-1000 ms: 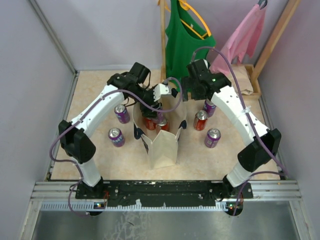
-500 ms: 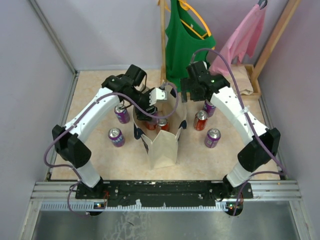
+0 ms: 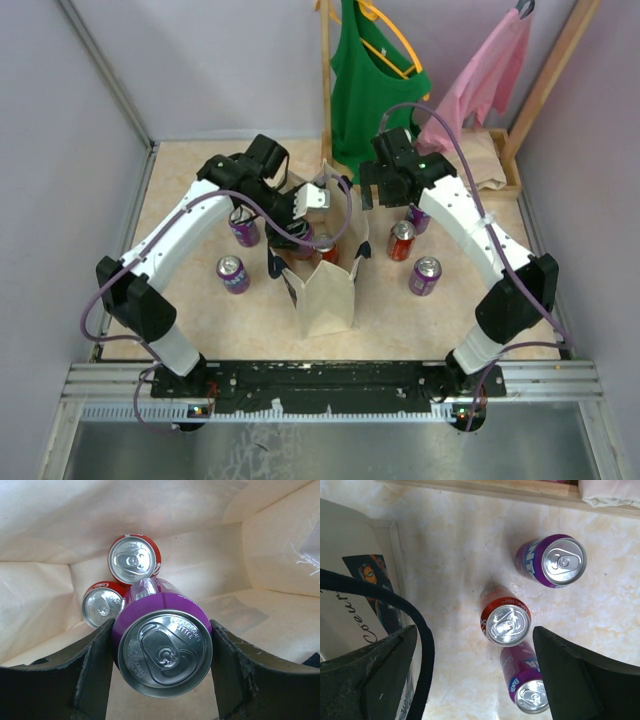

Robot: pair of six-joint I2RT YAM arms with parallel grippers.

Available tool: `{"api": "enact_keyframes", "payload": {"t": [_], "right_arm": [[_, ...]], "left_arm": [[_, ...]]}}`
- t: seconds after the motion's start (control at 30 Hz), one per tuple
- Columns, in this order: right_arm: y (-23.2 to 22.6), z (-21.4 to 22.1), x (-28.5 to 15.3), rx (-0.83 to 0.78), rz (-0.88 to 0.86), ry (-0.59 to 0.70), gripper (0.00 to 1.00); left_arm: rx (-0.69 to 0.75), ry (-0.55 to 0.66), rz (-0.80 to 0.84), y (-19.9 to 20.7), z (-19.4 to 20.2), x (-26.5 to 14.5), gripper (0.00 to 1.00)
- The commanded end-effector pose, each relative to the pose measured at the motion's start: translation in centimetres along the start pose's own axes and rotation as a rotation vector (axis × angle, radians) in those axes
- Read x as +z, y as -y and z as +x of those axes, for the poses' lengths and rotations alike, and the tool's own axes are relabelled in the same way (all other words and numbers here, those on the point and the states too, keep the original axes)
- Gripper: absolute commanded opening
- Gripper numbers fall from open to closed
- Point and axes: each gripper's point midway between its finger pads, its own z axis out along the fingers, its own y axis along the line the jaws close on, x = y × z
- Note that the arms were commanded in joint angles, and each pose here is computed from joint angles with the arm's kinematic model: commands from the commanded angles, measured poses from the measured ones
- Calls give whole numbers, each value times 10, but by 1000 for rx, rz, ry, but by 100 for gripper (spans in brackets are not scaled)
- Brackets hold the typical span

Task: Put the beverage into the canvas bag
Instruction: Place the drink in the canvas bag.

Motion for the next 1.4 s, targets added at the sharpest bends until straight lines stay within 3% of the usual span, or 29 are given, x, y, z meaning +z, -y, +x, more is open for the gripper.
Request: {"api": "enact_keyframes", "payload": {"t": [0.0,0.6,1.37], "right_arm": [[2,-14,-13,24,-21,64,99],[11,-22,-17,37,2,86,99],[16,-21,-19,35,6,83,99]], "left_arm": [[61,48,35,13,-10,-3,0],[8,-43,-11,-20,26,47,0],[-100,-136,9,-17,67,81,0]]}}
